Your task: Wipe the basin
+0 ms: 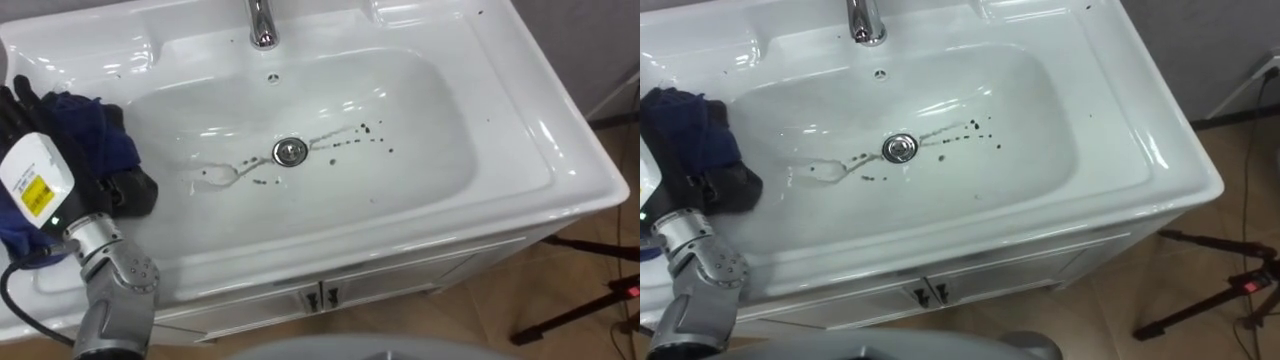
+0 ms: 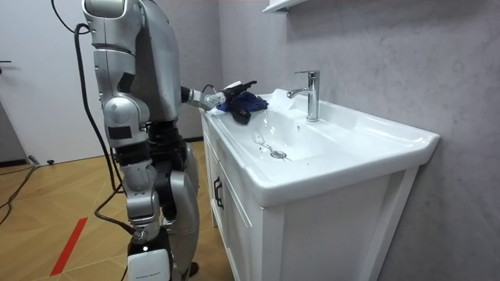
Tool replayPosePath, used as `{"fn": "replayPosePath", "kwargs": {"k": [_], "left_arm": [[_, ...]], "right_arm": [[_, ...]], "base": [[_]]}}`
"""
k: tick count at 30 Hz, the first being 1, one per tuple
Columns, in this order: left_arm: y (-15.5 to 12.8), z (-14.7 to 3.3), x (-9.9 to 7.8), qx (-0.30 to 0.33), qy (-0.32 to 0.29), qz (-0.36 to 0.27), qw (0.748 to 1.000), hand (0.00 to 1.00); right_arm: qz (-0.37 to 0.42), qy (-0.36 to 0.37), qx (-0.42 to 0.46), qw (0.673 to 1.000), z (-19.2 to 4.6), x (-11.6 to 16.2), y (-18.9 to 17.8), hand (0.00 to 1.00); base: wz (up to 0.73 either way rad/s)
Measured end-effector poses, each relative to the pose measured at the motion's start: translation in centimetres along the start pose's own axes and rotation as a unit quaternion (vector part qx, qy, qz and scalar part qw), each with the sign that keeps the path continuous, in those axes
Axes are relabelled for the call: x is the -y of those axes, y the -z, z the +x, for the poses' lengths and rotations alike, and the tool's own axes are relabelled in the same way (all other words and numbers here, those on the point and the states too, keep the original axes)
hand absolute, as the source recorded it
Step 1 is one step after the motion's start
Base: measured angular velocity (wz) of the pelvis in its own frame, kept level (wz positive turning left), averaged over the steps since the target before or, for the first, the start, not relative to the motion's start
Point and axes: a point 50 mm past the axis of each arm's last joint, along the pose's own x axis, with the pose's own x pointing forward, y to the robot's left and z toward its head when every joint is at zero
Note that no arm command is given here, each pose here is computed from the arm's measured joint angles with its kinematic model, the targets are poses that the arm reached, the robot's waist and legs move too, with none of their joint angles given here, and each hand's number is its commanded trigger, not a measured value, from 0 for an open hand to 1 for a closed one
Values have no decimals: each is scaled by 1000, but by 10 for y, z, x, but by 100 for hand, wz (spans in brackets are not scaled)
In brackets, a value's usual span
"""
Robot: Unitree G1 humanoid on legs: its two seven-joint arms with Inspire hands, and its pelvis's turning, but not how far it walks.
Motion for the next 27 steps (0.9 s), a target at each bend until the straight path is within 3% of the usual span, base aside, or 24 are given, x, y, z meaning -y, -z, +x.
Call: {"fn": "replayPosePath", "kwargs": {"k": [8, 27], "left_arm": [[11, -2, 8, -21, 25, 17, 999, 0], [18, -2, 7, -38, 37, 27, 998, 0]], "right_arm": [[1, -5, -13, 1000, 0, 0, 9, 0], [20, 21, -10, 1000, -1, 7, 0, 0]], "base": [[-2], [0]]}}
